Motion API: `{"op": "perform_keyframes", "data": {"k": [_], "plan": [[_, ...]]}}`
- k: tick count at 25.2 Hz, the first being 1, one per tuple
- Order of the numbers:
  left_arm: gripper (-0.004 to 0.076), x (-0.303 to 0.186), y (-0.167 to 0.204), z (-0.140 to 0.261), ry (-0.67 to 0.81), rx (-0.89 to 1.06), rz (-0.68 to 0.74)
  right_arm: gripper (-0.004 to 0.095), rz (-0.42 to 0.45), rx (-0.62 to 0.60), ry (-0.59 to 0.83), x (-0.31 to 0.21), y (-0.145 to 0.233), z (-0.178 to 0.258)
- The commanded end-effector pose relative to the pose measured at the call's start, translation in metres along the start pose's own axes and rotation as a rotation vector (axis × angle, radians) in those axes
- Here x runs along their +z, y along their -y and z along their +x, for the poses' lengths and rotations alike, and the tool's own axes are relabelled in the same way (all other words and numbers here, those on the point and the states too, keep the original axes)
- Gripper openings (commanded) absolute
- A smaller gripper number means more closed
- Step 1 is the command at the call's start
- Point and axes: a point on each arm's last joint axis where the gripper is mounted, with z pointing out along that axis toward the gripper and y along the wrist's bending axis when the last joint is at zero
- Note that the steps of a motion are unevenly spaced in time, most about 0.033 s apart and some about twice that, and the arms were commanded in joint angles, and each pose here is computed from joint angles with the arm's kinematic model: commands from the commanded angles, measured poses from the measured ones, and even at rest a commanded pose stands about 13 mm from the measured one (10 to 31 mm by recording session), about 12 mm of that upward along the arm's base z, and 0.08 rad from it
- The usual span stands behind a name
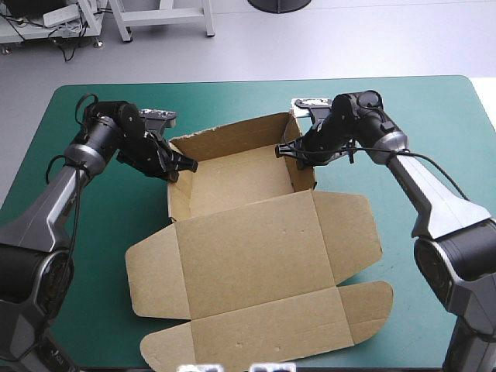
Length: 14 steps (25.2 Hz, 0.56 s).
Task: Fold the box
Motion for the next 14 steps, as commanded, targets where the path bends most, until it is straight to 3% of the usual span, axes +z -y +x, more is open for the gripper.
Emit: {"op": "perform_keyframes", "data": {"k": [1, 8, 14], "plan": [[-0.0009, -0.013, 0.006, -0.007, 0.083, 0.013, 0.004, -0.0001, -0.046, -0.001, 0.151, -0.019, -0.001, -0.015], [-0.0009, -0.002, 0.002, -0.018, 0.149, -0.003, -0.002, -0.0001, -0.058, 0.011, 0.080, 0.022, 0.014, -0.019], [-0.0009, 0.004, 0.001, -0.019, 0.132, -0.005, -0.003, 0.0000, -0.034, -0.062, 0.079, 0.029, 0.017, -0.020]]}}
